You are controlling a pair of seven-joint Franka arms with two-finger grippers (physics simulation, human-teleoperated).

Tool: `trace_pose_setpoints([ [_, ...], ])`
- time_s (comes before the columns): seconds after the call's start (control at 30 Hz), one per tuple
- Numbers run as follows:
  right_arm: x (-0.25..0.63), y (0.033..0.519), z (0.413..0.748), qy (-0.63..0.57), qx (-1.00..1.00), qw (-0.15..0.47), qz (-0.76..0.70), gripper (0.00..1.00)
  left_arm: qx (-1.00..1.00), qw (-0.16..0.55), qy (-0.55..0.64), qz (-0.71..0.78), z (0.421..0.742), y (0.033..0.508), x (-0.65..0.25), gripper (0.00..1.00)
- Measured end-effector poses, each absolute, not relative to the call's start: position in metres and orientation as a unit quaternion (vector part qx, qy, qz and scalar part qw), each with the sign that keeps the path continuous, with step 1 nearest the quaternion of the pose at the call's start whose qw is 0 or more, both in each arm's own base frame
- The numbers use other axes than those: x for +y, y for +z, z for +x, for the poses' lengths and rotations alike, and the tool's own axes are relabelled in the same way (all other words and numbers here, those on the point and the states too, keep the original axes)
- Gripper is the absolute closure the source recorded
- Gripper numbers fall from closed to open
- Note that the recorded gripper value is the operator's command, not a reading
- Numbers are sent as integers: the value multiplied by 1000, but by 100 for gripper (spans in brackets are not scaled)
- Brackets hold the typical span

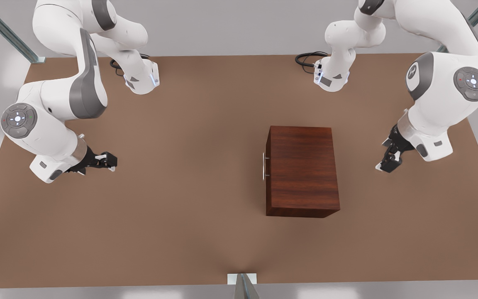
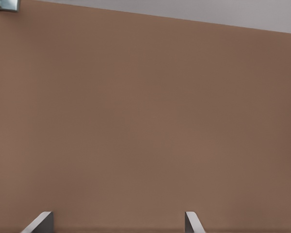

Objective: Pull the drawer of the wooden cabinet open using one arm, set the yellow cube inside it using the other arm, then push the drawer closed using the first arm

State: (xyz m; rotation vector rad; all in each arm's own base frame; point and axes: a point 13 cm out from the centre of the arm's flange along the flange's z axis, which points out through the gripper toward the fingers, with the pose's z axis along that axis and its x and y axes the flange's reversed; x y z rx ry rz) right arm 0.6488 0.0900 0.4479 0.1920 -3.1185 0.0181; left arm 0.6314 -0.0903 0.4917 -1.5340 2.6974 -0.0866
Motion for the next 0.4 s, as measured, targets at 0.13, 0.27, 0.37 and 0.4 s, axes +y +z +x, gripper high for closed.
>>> trace_pose_setpoints([
  [0.13, 89, 448, 649, 6, -998, 9, 61, 0, 919, 2, -13, -393, 624, 484, -89, 0],
  [0.27, 89, 448, 649, 6, -998, 9, 62, 0, 954, -16, -4, -300, 623, 466, -98, 0],
  [0.37, 89, 448, 649, 6, -998, 9, 62, 0, 970, -21, 6, -242, 625, 457, -94, 0],
  [0.4, 89, 448, 649, 6, -998, 9, 63, 0, 975, -20, 12, -220, 625, 455, -96, 0],
])
